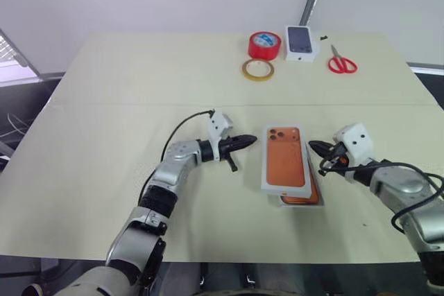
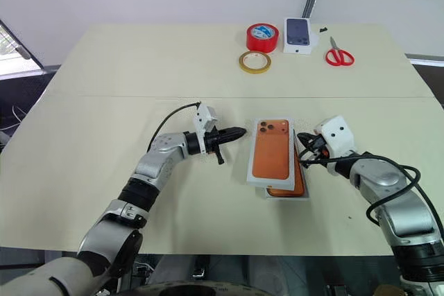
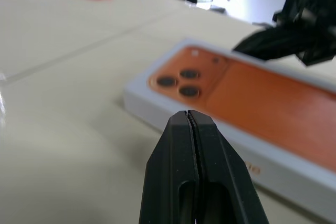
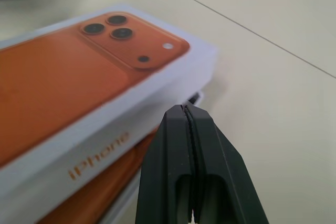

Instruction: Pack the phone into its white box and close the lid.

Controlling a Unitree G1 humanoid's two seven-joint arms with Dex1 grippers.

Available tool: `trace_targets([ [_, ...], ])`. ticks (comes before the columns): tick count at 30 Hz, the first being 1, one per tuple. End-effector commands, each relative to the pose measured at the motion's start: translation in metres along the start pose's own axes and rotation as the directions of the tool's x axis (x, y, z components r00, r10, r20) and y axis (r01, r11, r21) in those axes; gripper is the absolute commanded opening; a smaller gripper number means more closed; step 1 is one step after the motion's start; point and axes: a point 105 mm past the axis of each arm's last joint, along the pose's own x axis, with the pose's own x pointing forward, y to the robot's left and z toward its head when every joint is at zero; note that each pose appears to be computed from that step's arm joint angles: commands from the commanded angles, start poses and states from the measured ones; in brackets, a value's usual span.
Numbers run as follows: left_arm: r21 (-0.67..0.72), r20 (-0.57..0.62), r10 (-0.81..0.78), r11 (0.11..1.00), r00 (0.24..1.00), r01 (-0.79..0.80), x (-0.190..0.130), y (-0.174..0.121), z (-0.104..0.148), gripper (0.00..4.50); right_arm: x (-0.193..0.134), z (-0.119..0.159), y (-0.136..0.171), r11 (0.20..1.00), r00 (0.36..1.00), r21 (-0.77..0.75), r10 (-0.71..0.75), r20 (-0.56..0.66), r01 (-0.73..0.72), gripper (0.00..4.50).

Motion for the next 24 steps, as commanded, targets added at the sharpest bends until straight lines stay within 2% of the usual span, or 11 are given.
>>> trace_targets([
  [1, 0.024, -0.033, -0.045, 0.999, 0.998, 0.045, 0.009, -0.009, -0.001, 0.0, 0.0, 0.012, -0.003, 0.999, 0.999, -0.053, -0.01, 0.038, 0.012, 0.04],
  [3, 0.047, -0.039, -0.071, 0.996, 0.997, 0.073, 0.011, -0.015, -0.003, 0.0, 0.0, 0.012, -0.003, 0.998, 0.999, -0.059, -0.012, 0.038, 0.014, 0.04],
  [5, -0.003, -0.033, -0.076, 0.997, 0.997, 0.076, 0.013, -0.016, -0.003, 0.0, 0.0, 0.012, -0.003, 0.998, 0.999, -0.061, -0.014, 0.041, 0.017, 0.04],
  [10, -0.015, -0.002, -0.098, 0.995, 0.995, 0.098, 0.021, -0.021, 0.005, 0.0, -0.001, 0.013, 0.0, 0.998, 0.999, -0.062, -0.003, 0.044, 0.006, 0.04],
  [24, 0.02, 0.009, -0.179, 0.984, 0.984, 0.179, 0.025, -0.04, 0.011, 0.0, -0.016, 0.006, 0.005, 0.996, 1.0, -0.084, 0.025, 0.009, -0.024, 0.04],
])
